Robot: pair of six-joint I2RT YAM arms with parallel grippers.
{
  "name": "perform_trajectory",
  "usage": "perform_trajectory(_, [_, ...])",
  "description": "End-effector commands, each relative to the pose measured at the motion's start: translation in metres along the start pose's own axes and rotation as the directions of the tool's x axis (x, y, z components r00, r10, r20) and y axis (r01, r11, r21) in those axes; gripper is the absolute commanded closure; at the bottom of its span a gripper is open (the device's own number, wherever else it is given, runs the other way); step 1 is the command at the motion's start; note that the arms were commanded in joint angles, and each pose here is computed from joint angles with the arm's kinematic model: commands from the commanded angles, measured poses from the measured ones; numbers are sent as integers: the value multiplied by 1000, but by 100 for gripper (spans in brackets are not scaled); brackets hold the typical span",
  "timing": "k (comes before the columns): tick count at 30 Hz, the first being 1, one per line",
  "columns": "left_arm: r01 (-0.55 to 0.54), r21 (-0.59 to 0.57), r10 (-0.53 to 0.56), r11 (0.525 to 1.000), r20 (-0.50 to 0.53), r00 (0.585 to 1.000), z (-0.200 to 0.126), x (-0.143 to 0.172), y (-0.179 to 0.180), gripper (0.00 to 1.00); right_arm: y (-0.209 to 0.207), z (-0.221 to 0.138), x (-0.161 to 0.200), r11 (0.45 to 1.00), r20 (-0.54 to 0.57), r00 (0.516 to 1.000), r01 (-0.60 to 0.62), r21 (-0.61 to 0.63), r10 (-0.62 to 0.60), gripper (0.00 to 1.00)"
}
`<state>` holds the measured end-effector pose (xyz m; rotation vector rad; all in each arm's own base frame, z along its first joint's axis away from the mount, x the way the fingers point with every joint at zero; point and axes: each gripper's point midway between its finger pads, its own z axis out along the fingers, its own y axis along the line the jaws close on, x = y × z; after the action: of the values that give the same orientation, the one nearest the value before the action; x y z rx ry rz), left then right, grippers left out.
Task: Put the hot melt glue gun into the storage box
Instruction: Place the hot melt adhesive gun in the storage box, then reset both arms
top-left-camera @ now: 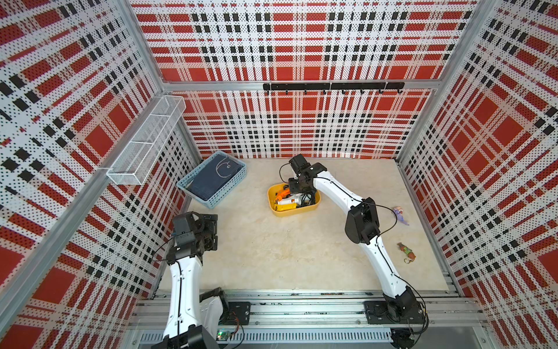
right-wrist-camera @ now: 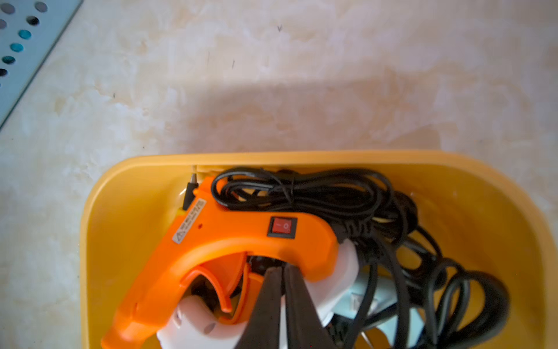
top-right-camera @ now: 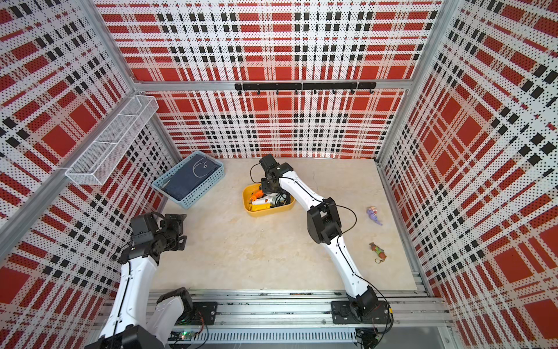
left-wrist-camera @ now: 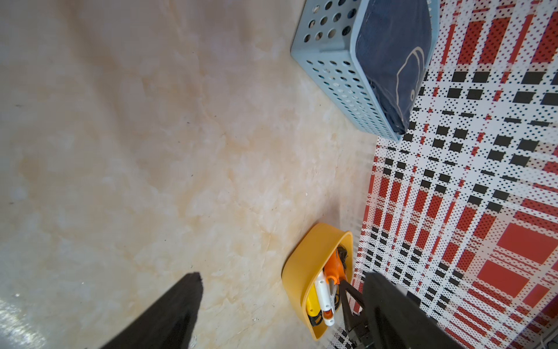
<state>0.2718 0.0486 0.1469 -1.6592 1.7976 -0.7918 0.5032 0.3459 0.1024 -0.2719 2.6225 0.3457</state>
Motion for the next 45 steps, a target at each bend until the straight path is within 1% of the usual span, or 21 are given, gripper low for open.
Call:
perform_trajectory(1, [-30, 29, 29, 999, 24, 999, -7, -4, -14, 10, 6, -17, -14, 999, 47, 999, 28, -37, -26, 78])
perform_trajectory(5, [-33, 39, 32, 999, 26, 999, -9, -4, -17, 10, 31, -55, -14, 983, 85, 994, 81, -164, -67, 54])
perform_trajectory(9, [-66, 50, 63, 997, 44, 997, -12, -6, -25, 9, 46, -108, -15, 962, 145, 983, 148, -230, -117, 45])
perform_trajectory(12, [-176, 41, 170, 983, 123, 978, -18, -18, -42, 9, 33, -151, -26, 967, 280, 950, 190, -171, -137, 41])
perform_trajectory(14, [-295, -7, 290, 955, 219, 932, -22, -29, -55, 8, 10, -177, -31, 976, 395, 906, 201, -88, -151, 37])
perform_trajectory(16, [-438, -119, 451, 891, 350, 821, -25, -38, -70, 8, -30, -196, -30, 986, 505, 850, 165, 15, -150, 31])
perform_trajectory(18, [-606, -216, 630, 765, 444, 637, -19, -28, -91, 6, -93, -196, -12, 989, 569, 811, 75, 125, -133, 26])
perform_trajectory(20, [-705, -287, 731, 648, 492, 473, -9, -17, -103, 4, -160, -203, 9, 970, 615, 782, -62, 234, -99, 21])
perform_trajectory(21, [-744, -303, 761, 595, 509, 402, -4, -12, -106, 3, -188, -203, 25, 956, 616, 783, -111, 271, -83, 19])
perform_trajectory(23, [-793, -347, 790, 501, 557, 256, 2, -5, -100, 1, -243, -218, 55, 897, 675, 733, -239, 372, -85, 10])
perform_trajectory(25, [-821, -360, 783, 444, 601, 159, 5, -3, -84, 1, -276, -222, 86, 852, 695, 713, -306, 426, -92, 6])
perform_trajectory(27, [-833, -352, 746, 427, 658, 105, 1, -5, -69, 1, -294, -216, 113, 829, 690, 719, -335, 448, -82, 5])
perform_trajectory(28, [-830, -342, 728, 440, 677, 107, 0, -9, -60, 1, -299, -211, 123, 826, 687, 723, -343, 447, -70, 5])
perform_trajectory(32, [-814, -308, 713, 493, 679, 175, 12, -29, -32, 1, -316, -198, 148, 798, 710, 701, -393, 456, -61, 4])
perform_trajectory(34, [-799, -281, 686, 531, 696, 211, 14, -43, -31, 1, -323, -196, 144, 791, 732, 677, -408, 455, -72, 4])
perform_trajectory(36, [-789, -256, 652, 559, 724, 227, 12, -54, -33, 1, -328, -189, 133, 796, 745, 661, -403, 451, -89, 3])
perform_trajectory(37, [-775, -270, 645, 571, 732, 220, 12, -59, -34, 1, -327, -185, 122, 806, 741, 662, -373, 459, -116, 2])
perform_trajectory(39, [-755, -286, 640, 590, 735, 221, 14, -66, -36, 1, -336, -163, 116, 807, 690, 718, -352, 475, -93, 0])
perform_trajectory(40, [-763, -275, 636, 585, 739, 222, 17, -65, -40, 1, -334, -162, 118, 813, 682, 726, -340, 474, -94, 0])
perform_trajectory(43, [-814, -269, 673, 515, 715, 189, 32, -51, -56, 1, -330, -171, 123, 845, 731, 677, -340, 414, -86, 0])
perform_trajectory(45, [-837, -232, 669, 496, 717, 198, 41, -40, -64, 1, -329, -171, 123, 851, 733, 675, -332, 406, -87, 0])
